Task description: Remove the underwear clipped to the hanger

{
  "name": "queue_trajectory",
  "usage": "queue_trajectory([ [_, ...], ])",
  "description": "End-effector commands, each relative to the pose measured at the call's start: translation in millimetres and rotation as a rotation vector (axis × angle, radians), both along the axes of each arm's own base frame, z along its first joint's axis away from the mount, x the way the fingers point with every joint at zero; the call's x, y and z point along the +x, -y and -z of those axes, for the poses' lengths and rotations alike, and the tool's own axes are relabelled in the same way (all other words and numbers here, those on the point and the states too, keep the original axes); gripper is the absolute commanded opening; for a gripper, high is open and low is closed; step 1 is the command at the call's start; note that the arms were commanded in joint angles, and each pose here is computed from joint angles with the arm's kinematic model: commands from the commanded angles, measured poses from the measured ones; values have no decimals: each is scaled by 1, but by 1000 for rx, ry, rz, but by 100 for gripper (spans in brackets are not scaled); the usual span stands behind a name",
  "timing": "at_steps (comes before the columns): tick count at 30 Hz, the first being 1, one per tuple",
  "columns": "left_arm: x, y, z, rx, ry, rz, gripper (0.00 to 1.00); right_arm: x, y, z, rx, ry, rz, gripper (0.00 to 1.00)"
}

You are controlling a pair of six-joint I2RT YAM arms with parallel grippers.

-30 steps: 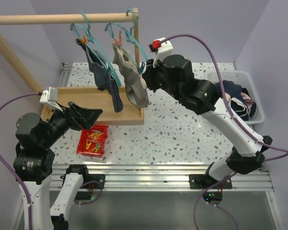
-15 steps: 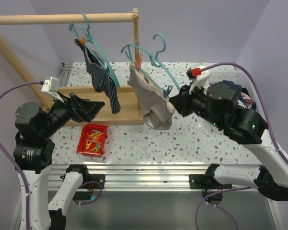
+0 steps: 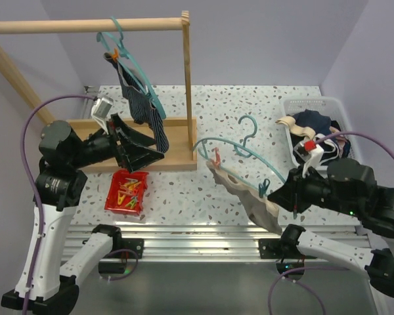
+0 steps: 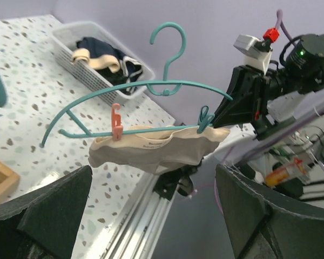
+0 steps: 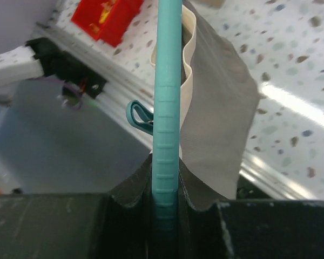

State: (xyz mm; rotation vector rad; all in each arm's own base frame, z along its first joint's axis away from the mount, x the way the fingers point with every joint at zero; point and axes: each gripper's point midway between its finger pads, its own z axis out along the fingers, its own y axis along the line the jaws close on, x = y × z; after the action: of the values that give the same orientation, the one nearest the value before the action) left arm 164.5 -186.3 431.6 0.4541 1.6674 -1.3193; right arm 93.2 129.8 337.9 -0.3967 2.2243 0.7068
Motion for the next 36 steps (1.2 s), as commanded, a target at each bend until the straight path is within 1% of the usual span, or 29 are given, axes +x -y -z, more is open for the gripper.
queue_trajectory([
  [1,-23,12,7,16,18,159,100,-67,-6,6,112,-246,-193,0],
  [4,-32,15,18,42,12,191,100,-91,-7,2,193,-292,-279,0],
  [5,-38,18,23,45,2,226,100,-106,-9,-1,230,-333,-340,0],
  [7,-48,21,27,42,-4,283,100,-120,-9,5,246,-384,-390,0],
  [8,-58,25,30,40,-16,341,100,-128,-8,7,250,-417,-423,0],
  [10,-69,29,30,27,-23,402,100,-134,-10,13,246,-461,-450,0],
  [11,-81,32,32,25,-33,472,100,-136,-12,12,255,-468,-473,0],
  [14,-96,39,38,42,-51,558,100,-142,-19,5,276,-468,-552,0],
  [18,-103,47,53,74,-88,611,100,-150,-29,-20,355,-440,-683,0],
  [20,-108,51,61,89,-114,647,100,-151,-33,-25,358,-442,-721,0],
  [22,-108,55,68,118,-112,659,100,-155,-34,-29,367,-453,-759,0],
  [25,-108,61,70,138,-114,675,100,-154,-37,-30,350,-458,-776,0],
  [30,-120,67,65,128,-123,769,100,-146,-44,-36,346,-421,-785,0],
  [31,-129,66,63,120,-125,816,99,-144,-44,-35,337,-414,-776,0],
  [32,-133,67,60,112,-129,839,96,-139,-45,-35,322,-386,-761,0],
  [33,-136,66,59,110,-126,856,94,-136,-47,-33,307,-389,-746,0],
  [36,-150,64,62,114,-148,919,84,-130,-51,-39,319,-351,-739,0],
])
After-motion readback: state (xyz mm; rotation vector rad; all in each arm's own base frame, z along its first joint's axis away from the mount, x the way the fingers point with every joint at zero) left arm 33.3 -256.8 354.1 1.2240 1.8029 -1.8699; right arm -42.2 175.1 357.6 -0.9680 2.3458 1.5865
